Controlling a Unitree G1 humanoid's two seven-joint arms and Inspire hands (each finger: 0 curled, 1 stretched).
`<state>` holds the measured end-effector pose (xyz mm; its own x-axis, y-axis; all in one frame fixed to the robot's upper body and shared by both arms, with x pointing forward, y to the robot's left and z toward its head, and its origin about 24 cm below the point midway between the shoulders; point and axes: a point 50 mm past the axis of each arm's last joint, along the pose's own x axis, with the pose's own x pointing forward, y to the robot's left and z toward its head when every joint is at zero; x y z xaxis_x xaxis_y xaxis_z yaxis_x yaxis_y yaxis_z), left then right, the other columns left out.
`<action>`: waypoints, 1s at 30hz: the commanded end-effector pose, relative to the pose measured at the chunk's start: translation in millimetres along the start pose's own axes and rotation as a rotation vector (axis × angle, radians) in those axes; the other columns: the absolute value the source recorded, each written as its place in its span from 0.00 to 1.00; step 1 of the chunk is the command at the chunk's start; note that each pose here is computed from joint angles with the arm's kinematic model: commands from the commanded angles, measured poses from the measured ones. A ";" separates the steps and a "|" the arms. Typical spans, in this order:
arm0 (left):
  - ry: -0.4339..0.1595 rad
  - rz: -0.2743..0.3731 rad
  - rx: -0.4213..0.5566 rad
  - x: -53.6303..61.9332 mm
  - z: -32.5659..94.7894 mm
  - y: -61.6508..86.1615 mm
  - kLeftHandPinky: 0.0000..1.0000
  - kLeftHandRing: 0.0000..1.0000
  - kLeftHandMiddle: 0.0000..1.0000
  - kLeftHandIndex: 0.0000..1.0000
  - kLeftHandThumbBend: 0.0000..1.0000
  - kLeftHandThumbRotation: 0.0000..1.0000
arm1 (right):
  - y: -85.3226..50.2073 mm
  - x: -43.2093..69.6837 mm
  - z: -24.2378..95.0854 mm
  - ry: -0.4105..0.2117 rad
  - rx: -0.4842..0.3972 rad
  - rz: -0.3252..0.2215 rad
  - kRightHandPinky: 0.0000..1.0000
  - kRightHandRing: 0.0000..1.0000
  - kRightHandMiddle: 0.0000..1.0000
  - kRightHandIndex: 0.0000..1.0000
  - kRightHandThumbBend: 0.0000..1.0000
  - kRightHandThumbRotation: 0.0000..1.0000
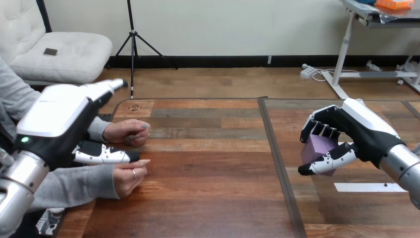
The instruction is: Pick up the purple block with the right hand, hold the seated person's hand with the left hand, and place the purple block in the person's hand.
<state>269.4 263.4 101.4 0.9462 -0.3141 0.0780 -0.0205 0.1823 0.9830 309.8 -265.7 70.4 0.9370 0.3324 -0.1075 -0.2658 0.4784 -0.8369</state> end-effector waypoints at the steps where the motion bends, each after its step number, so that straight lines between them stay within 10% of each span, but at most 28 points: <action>1: -0.015 -0.040 0.046 16.0 -3.8 6.7 0.77 0.84 0.87 0.87 1.00 0.48 | -18.8 5.2 10.1 -0.052 -0.003 -0.083 0.32 0.36 0.41 0.43 0.83 0.00; 30: 0.225 -0.502 -0.025 36.8 -30.2 -20.2 0.90 0.90 0.91 0.89 1.00 0.38 | -20.8 2.9 8.2 -0.038 -0.012 -0.091 0.35 0.37 0.42 0.43 0.83 0.00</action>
<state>294.8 275.0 55.6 0.8592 -0.1832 -0.4776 0.4944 0.0576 0.8673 307.8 -267.0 67.5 0.9383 0.3260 -0.1151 -0.2694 0.4807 -0.8345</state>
